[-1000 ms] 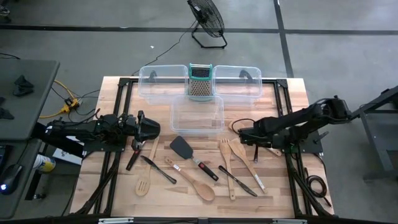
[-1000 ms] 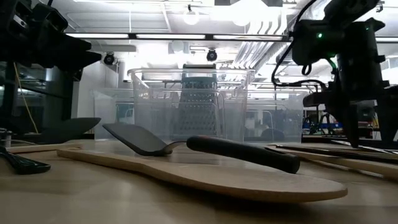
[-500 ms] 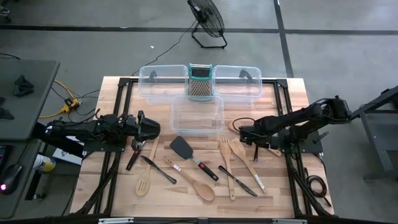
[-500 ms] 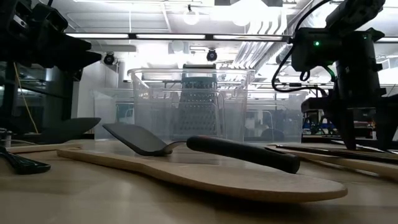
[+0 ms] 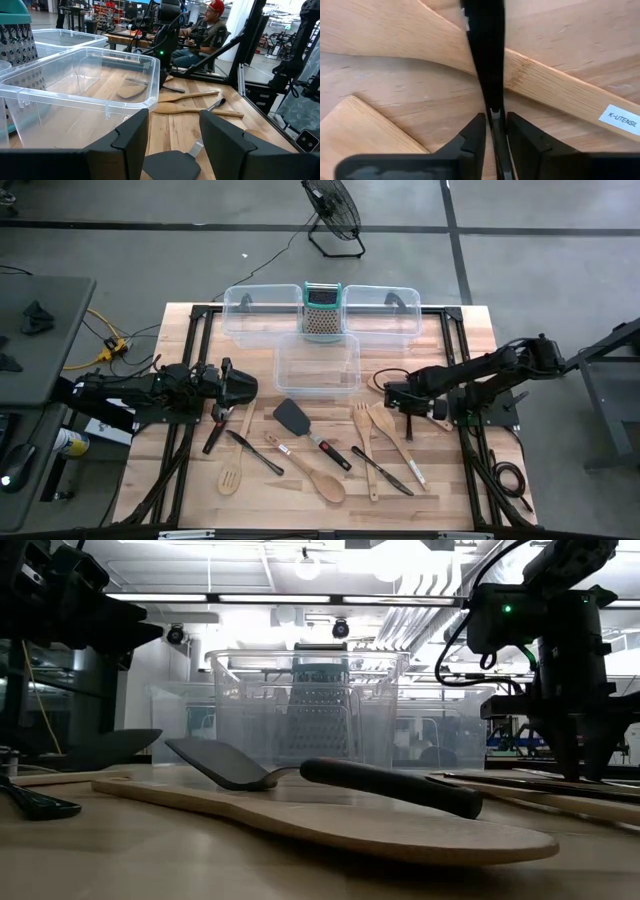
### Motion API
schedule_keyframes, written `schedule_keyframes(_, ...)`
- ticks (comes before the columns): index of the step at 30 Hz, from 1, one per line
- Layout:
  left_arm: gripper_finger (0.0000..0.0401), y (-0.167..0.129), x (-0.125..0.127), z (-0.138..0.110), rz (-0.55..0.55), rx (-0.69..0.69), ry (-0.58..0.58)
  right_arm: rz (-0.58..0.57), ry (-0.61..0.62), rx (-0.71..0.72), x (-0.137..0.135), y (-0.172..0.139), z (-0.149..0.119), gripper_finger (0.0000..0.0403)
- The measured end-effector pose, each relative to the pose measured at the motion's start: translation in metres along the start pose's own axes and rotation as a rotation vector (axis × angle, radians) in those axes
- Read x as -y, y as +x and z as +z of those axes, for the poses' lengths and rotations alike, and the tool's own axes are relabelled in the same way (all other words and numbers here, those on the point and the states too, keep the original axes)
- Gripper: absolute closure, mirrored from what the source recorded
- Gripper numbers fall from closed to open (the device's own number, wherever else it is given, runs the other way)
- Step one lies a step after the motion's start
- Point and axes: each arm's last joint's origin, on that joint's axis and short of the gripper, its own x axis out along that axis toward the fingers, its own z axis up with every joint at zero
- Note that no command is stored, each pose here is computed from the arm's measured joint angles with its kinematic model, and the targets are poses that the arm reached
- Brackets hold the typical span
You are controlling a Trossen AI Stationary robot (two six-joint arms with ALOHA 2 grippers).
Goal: Pick & Place Kitchen Items
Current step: Put the right black knife into the right transparent bin
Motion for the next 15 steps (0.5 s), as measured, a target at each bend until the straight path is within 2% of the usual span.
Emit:
schedule_keyframes(6, 0.0226, 0.0, 0.0, 0.0, 0.0, 0.0, 0.0, -0.01, -0.023, 0.002, 0.001, 0.0001, 0.0003, 0.0373)
schedule_keyframes(15, 0.0226, 0.0, 0.0, 0.0, 0.0, 0.0, 0.0, 0.008, -0.066, -0.01, 0.0012, -0.002, 0.0, 0.0377)
